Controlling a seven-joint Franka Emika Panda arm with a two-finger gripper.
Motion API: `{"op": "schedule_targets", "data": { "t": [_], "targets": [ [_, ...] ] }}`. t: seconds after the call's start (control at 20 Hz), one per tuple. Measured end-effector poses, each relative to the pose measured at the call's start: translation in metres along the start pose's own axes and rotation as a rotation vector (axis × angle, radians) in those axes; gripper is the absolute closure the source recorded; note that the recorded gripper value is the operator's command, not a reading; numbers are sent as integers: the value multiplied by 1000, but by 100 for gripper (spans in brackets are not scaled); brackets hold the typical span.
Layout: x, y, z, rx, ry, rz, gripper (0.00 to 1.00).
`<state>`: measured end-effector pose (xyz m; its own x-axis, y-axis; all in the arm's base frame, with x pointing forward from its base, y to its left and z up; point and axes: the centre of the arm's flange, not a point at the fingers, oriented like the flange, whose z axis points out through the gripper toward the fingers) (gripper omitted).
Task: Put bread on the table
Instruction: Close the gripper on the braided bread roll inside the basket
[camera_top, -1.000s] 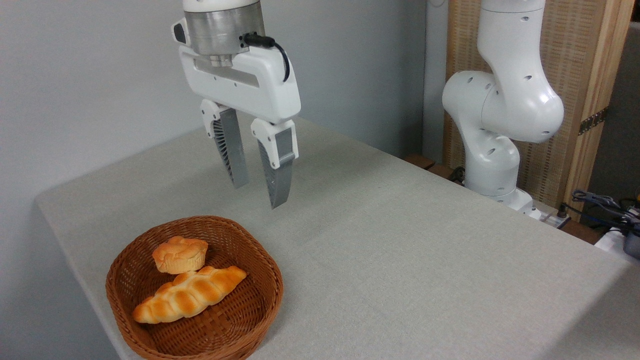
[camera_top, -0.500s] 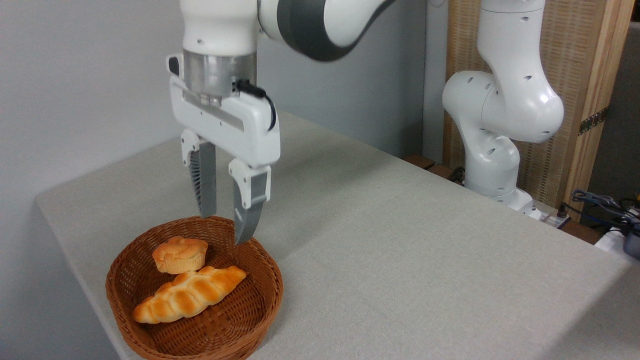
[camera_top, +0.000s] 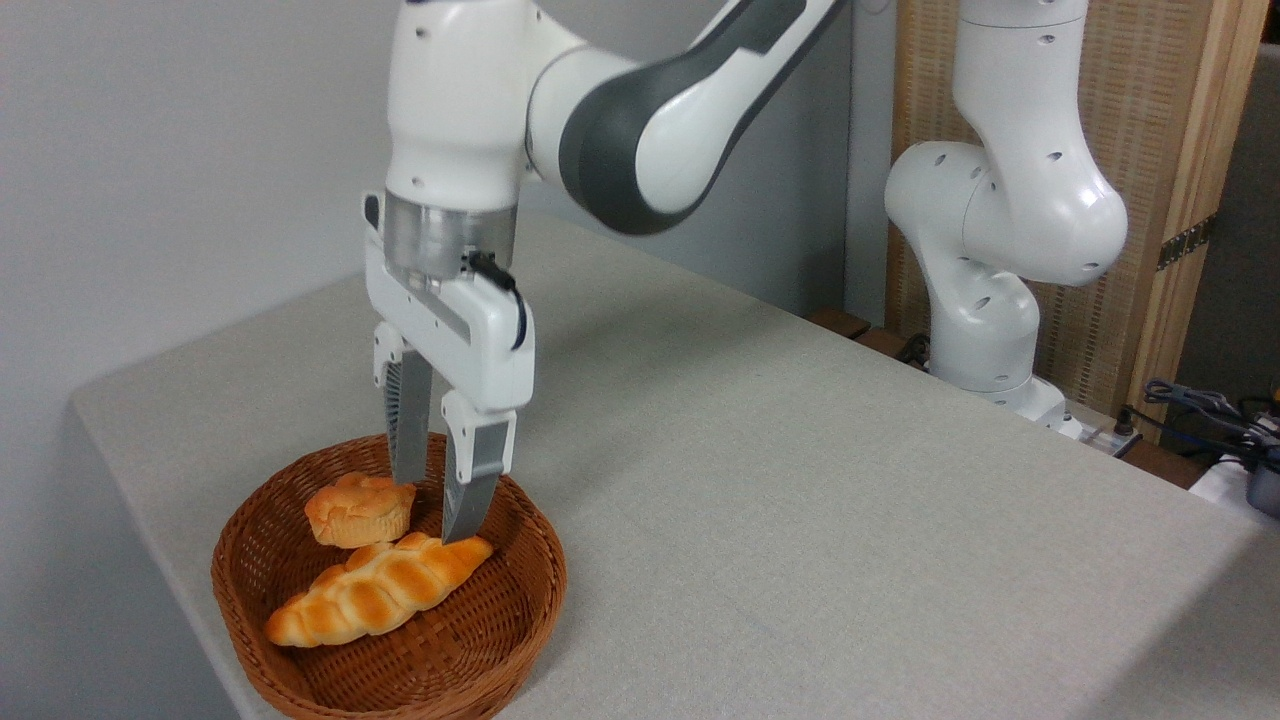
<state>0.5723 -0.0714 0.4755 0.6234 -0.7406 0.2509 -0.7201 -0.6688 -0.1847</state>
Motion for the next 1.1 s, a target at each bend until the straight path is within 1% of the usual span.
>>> {"op": "schedule_targets", "data": {
  "t": [0.2,0.3,0.45,0.55,0.75,0.8,0.85,0.9,0.95,1.0,1.1],
  "targets": [
    [6,16,29,-24,-9,78,0],
    [4,16,38,-35,-18,134,0],
    [3,16,46,-40,-19,188,0],
    [4,15,52,-31,-9,207,0],
    [5,13,64,-10,12,210,0],
    [5,12,65,-3,18,209,5],
    [6,12,66,1,22,209,21],
    [6,11,68,3,25,209,43],
    [6,11,68,7,28,208,68],
    [6,10,69,9,30,208,76],
    [7,11,71,8,31,210,76]
  ]
}}
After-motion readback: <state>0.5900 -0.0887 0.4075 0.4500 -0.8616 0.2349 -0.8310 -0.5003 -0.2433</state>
